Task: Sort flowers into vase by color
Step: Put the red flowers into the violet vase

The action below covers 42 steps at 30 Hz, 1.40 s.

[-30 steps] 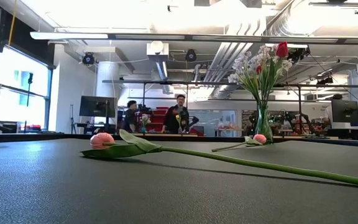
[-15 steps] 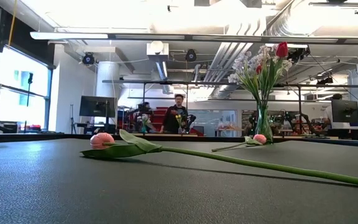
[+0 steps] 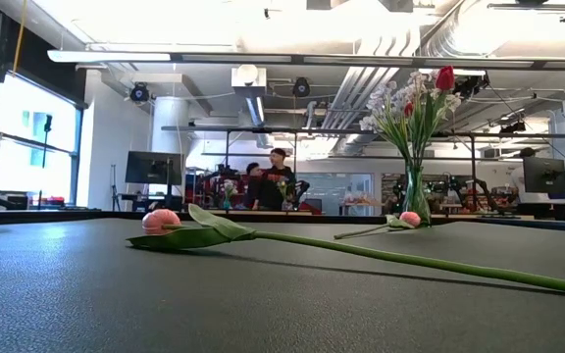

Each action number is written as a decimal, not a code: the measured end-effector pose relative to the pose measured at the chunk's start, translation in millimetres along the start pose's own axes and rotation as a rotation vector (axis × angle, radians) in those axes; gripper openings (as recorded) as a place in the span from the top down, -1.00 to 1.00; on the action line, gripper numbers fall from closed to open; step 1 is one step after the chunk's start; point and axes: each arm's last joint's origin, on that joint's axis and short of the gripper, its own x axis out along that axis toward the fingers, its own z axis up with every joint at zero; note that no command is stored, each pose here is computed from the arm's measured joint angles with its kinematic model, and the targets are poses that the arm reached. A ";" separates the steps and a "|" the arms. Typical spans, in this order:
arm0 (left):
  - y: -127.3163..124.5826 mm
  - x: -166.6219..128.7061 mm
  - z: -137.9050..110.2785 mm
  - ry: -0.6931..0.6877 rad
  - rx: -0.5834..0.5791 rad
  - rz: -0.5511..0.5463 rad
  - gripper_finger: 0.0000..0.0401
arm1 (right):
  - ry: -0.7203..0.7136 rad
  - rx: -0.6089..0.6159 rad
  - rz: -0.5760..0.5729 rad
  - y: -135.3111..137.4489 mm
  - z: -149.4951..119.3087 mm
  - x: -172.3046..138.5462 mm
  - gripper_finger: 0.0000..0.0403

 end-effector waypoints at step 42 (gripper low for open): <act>-2.4 -0.4 2.8 -0.022 -0.022 -0.031 0.45 | 0.453 -0.053 -0.096 24.5 -53.3 8.9 0.94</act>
